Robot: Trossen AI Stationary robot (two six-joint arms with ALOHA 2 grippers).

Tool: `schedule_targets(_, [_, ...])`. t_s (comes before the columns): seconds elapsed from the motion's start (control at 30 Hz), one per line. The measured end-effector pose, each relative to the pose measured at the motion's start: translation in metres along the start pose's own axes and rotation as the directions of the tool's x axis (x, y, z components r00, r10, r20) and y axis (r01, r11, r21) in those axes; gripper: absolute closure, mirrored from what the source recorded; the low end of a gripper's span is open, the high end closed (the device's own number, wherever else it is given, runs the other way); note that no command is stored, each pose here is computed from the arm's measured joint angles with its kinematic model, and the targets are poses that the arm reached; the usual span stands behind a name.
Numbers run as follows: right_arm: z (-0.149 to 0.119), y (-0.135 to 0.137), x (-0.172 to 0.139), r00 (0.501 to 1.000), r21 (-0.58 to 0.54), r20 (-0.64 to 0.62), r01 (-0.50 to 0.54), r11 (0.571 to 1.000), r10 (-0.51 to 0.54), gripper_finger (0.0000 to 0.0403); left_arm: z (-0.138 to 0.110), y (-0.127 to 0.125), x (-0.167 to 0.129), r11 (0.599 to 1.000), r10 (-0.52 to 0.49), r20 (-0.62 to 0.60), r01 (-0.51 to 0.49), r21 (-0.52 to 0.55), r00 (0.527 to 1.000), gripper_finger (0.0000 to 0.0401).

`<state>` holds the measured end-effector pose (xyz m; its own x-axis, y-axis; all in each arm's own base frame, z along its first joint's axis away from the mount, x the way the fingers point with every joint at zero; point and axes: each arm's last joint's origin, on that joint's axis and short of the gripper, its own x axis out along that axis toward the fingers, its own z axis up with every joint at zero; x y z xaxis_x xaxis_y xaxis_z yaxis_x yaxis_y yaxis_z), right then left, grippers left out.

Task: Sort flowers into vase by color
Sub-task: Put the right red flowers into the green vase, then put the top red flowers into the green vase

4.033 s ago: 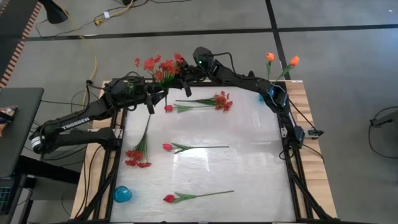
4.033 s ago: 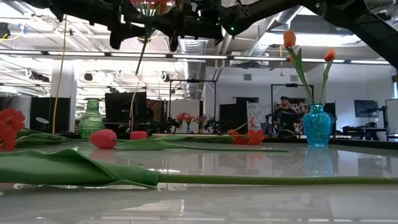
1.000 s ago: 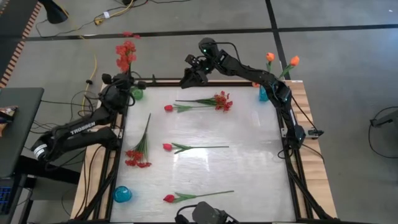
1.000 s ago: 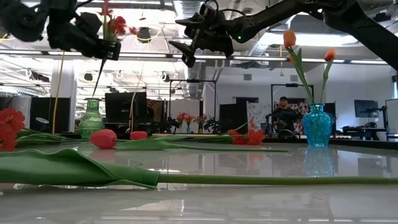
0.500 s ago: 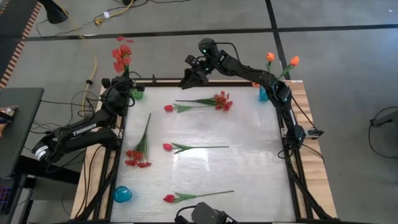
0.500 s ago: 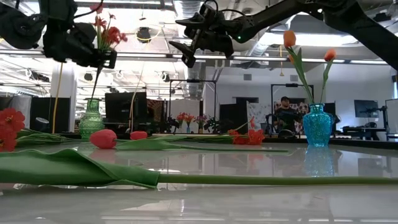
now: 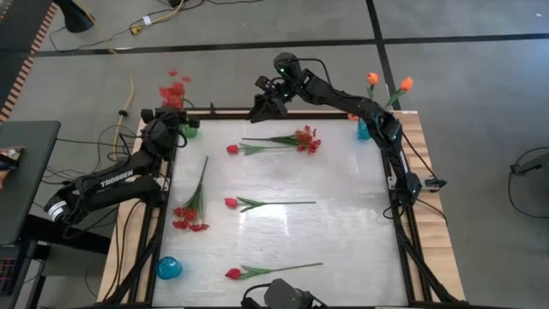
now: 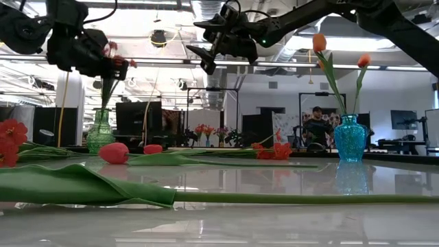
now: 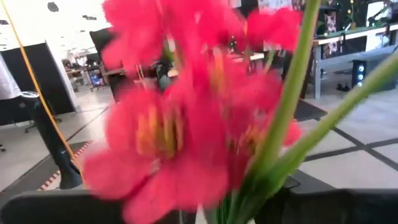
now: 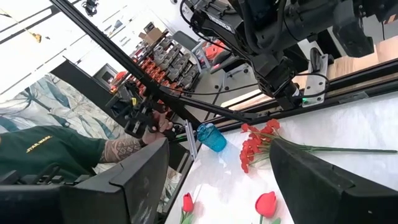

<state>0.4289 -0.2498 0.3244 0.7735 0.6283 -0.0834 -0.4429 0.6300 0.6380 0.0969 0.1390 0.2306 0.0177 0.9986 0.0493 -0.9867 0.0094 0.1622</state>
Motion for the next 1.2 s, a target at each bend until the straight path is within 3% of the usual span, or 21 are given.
schedule_targets(0.4, [0.000, 0.000, -0.001, 1.000, -0.001, 0.002, 0.002, 1.000, -0.002, 0.0097, -0.021, -0.003, -0.002, 0.998, -0.040, -0.195, 0.050, 0.048, 0.980, 0.0285])
schedule_targets(0.7, [0.000, 0.000, -0.001, 1.000, -0.025, 0.002, 0.002, 1.000, -0.002, 0.0097, -0.009, 0.002, -0.009, 0.989, -0.115, -0.329, 0.139, 0.050, 0.937, 0.0284])
schedule_targets(0.87, [0.000, 0.000, -0.001, 1.000, -0.043, 0.002, 0.003, 0.999, -0.002, 0.0097, 0.000, 0.006, -0.016, 0.971, -0.220, -0.432, 0.240, -0.007, 0.875, 0.0284])
schedule_targets(1.2, [0.000, -0.001, -0.002, 1.000, -0.074, 0.005, 0.009, 0.997, -0.009, 0.0097, 0.006, 0.013, -0.029, 0.947, -0.281, -0.634, 0.315, -0.062, 0.721, 0.0284])
